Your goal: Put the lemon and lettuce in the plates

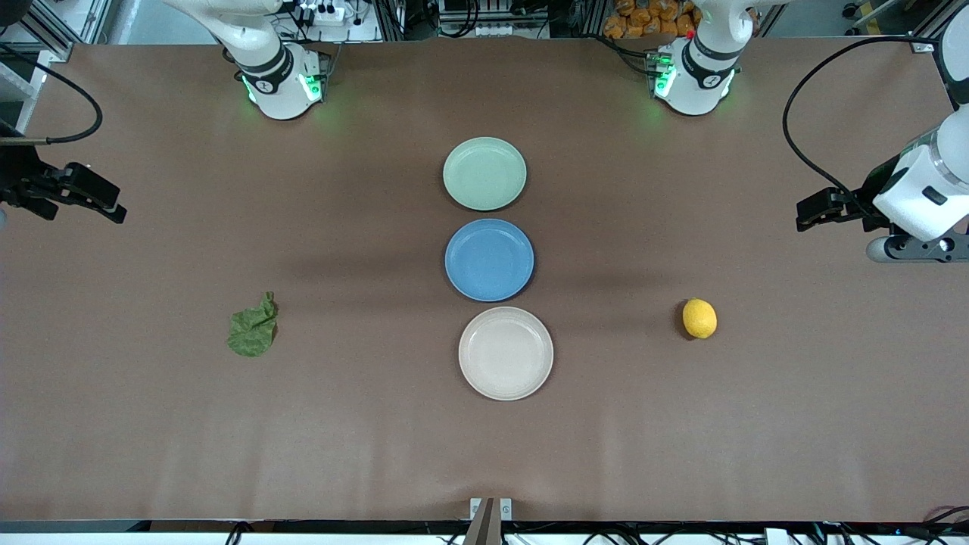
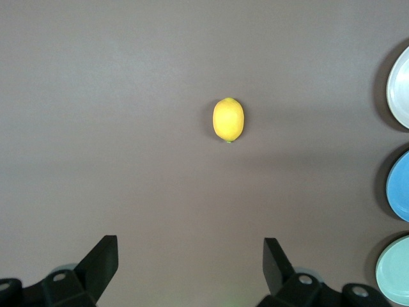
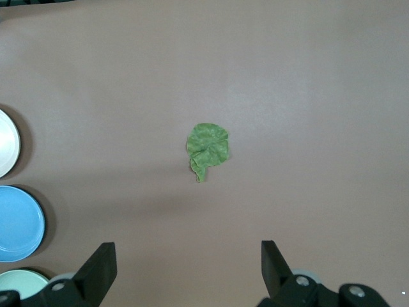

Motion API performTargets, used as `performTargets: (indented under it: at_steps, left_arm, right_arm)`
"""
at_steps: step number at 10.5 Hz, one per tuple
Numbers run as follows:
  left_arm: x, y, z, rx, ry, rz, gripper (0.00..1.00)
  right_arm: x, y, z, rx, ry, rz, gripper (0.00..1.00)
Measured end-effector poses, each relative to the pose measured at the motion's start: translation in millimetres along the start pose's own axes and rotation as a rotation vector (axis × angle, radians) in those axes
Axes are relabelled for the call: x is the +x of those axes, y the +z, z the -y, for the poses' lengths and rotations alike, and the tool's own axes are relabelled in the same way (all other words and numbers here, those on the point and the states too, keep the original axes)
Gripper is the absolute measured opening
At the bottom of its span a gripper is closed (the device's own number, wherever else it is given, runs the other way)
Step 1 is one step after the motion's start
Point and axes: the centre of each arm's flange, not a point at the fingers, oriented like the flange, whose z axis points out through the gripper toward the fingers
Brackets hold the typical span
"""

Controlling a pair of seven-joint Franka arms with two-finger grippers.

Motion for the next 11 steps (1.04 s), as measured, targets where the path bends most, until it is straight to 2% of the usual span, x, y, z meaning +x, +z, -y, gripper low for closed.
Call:
performTargets:
  at_steps: [9,11]
  left_arm:
    - [2.0,8.9,-0.5,0.0,0.001,0.0,1.0]
    - [2.1,8.6,-1.0,0.0,0.002,-0.002,1.0]
  right_arm:
    - [0.3,1.6,0.7,0.0,-0.002,0.005,1.0]
    - [-0.8,7.8,2.4,-0.002,-0.006,0.03,1.0]
